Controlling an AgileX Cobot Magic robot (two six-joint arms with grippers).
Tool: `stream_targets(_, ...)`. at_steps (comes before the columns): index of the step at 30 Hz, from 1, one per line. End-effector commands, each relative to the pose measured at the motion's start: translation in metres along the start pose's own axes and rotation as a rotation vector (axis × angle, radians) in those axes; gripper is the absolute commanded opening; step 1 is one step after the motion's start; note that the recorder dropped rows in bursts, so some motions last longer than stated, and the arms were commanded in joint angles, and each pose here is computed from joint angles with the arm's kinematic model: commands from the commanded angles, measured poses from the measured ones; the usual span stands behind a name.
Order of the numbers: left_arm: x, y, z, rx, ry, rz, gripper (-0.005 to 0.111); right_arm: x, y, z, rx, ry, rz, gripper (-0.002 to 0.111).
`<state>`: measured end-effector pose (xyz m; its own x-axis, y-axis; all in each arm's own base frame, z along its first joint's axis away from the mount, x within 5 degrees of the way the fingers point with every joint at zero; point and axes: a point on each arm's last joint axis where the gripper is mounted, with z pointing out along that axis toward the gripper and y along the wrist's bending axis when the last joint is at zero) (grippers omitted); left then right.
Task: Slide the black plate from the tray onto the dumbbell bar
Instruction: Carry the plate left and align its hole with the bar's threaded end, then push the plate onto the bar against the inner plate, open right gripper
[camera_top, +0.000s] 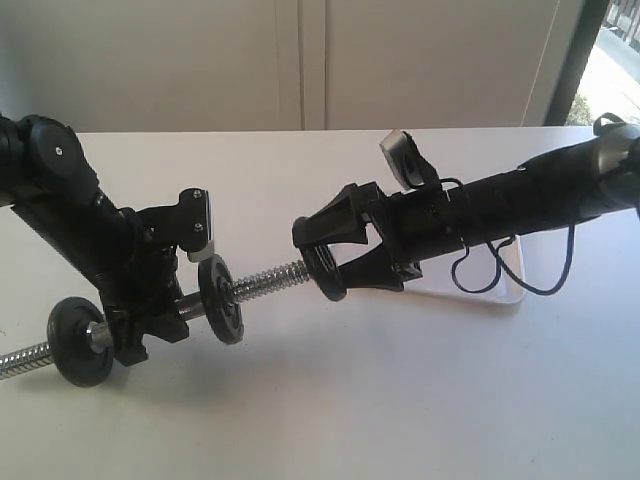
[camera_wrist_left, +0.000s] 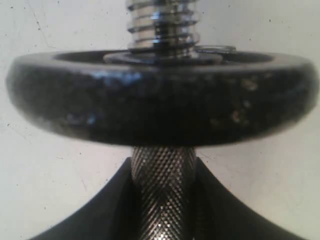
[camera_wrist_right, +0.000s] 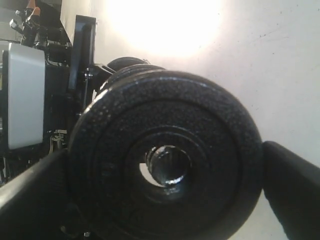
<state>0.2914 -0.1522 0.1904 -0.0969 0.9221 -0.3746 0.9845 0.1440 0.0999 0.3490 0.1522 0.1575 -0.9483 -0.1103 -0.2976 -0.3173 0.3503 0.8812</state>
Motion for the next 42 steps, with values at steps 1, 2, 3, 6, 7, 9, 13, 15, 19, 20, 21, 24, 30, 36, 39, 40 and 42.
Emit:
stream_targets(1, -0.013, 0.002, -0.020, -0.055, -0.100, -0.058, 0.000, 0.006, 0.008, 0.002, -0.078, -0.016, 0.007, 0.000)
stream_targets(2, -0.014, 0.002, -0.020, -0.053, -0.105, -0.064, 0.000, 0.008, 0.007, 0.003, -0.081, -0.020, 0.017, 0.000)
stream_targets(3, -0.015, 0.001, -0.020, -0.052, -0.112, -0.072, 0.000, 0.010, 0.006, 0.003, -0.085, -0.025, 0.028, 0.000)
stream_targets(6, -0.015, 0.001, -0.020, -0.051, -0.119, -0.079, 0.000, 0.011, 0.006, 0.005, -0.101, -0.049, 0.046, 0.000)
stream_targets(7, -0.016, 0.002, -0.021, -0.055, -0.126, -0.086, 0.000, 0.012, 0.008, 0.007, -0.114, -0.064, 0.055, 0.000)
stream_targets(9, -0.017, 0.002, -0.021, -0.055, -0.138, -0.099, 0.000, 0.012, 0.012, 0.014, -0.131, -0.067, 0.048, 0.000)
stream_targets(13, -0.017, 0.002, -0.021, -0.054, -0.143, -0.104, 0.000, 0.016, 0.023, 0.030, -0.162, -0.058, 0.020, 0.000)
stream_targets(15, -0.018, 0.002, -0.021, -0.052, -0.151, -0.113, 0.000, 0.017, 0.025, 0.033, -0.169, -0.055, 0.016, 0.000)
stream_targets(19, -0.018, 0.002, -0.021, -0.051, -0.154, -0.116, 0.000, 0.019, 0.031, 0.042, -0.187, -0.049, 0.012, 0.000)
stream_targets(20, -0.018, 0.002, -0.021, -0.051, -0.154, -0.116, 0.000, 0.020, 0.033, 0.044, -0.189, -0.042, 0.010, 0.000)
stream_targets(21, -0.018, 0.002, -0.021, -0.051, -0.154, -0.116, 0.000, 0.022, 0.034, 0.047, -0.192, -0.033, 0.007, 0.000)
stream_targets(24, -0.018, 0.002, -0.021, -0.051, -0.154, -0.116, 0.000, 0.026, 0.039, 0.054, -0.199, -0.011, 0.000, 0.000)
stream_targets(30, -0.018, 0.002, -0.021, -0.051, -0.154, -0.116, 0.000, 0.031, 0.044, 0.065, -0.200, 0.009, -0.005, 0.000)
stream_targets(36, -0.018, 0.002, -0.021, -0.051, -0.154, -0.116, 0.000, 0.032, 0.047, 0.069, -0.206, 0.004, 0.000, 0.000)
stream_targets(39, -0.018, 0.002, -0.021, -0.051, -0.154, -0.116, 0.000, 0.033, 0.048, 0.071, -0.205, 0.007, -0.001, 0.000)
stream_targets(40, -0.018, 0.002, -0.021, -0.051, -0.154, -0.116, 0.000, 0.034, 0.049, 0.073, -0.209, 0.010, -0.001, 0.001)
stream_targets(42, -0.018, 0.002, -0.021, -0.051, -0.154, -0.116, 0.000, 0.034, 0.050, 0.074, -0.208, 0.008, 0.001, 0.007)
